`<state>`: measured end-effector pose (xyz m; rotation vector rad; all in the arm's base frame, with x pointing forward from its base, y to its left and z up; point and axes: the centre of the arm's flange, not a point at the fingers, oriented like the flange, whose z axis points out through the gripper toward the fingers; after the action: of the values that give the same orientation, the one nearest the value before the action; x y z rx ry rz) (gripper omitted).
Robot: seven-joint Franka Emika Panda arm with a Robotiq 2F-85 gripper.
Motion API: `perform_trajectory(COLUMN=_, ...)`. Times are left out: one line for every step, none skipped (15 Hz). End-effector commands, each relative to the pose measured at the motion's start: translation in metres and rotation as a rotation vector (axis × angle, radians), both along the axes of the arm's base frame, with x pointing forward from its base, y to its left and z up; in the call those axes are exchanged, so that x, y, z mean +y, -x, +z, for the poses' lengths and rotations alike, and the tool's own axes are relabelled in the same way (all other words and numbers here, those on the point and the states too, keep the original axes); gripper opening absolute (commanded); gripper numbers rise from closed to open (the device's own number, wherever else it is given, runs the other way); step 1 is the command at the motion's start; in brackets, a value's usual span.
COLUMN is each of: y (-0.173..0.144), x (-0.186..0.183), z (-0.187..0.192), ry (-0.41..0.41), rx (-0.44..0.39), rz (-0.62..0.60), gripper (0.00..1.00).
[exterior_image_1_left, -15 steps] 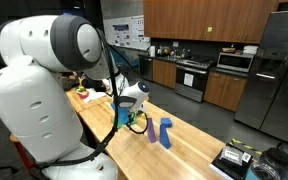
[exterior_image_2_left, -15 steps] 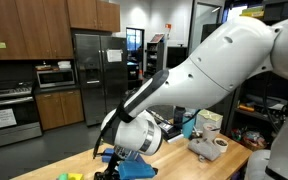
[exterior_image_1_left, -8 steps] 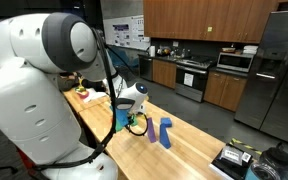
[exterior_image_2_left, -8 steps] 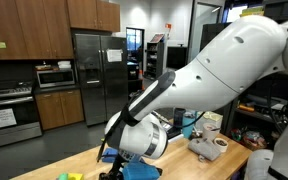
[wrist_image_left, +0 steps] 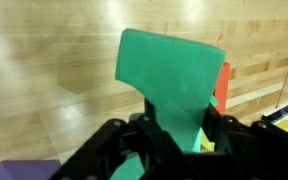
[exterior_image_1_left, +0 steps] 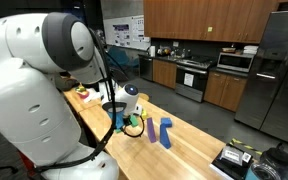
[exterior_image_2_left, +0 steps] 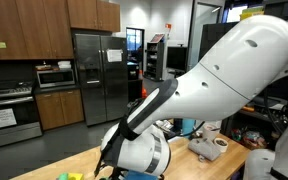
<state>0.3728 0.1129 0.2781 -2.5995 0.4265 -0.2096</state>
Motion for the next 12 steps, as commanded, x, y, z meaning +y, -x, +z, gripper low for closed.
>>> perform_trajectory(y=0.009, x=0.003, z=0.008, ry=-0.088, rx=0.036, rz=0.075, gripper=0.21)
perform_trajectory(y=0.009, x=0.001, z=0.008, ry=-0.130, rx=0.053, rz=0.112, gripper=0.21)
perform_trajectory(y=0.011, x=-0.002, z=0.009, ry=-0.175, rx=0.068, rz=0.154, gripper=0.21)
perform_trajectory(y=0.011, x=-0.005, z=0.010, ry=-0.215, rx=0.082, rz=0.182, gripper=0.21)
perform_trajectory(y=0.011, x=-0.009, z=0.011, ry=-0.257, rx=0.093, rz=0.214, gripper=0.21)
perform_trajectory(y=0.011, x=-0.015, z=0.013, ry=-0.296, rx=0.098, rz=0.247, gripper=0.21)
perform_trajectory(y=0.012, x=-0.020, z=0.014, ry=-0.332, rx=0.101, rz=0.277, gripper=0.21)
perform_trajectory(y=0.012, x=-0.026, z=0.014, ry=-0.364, rx=0.102, rz=0.310, gripper=0.21)
perform_trajectory(y=0.012, x=-0.033, z=0.014, ry=-0.398, rx=0.106, rz=0.346, gripper=0.21)
perform_trajectory(y=0.012, x=-0.040, z=0.014, ry=-0.426, rx=0.110, rz=0.376, gripper=0.21)
perform_trajectory(y=0.011, x=-0.047, z=0.013, ry=-0.453, rx=0.114, rz=0.403, gripper=0.21)
perform_trajectory(y=0.011, x=-0.053, z=0.013, ry=-0.474, rx=0.115, rz=0.426, gripper=0.21)
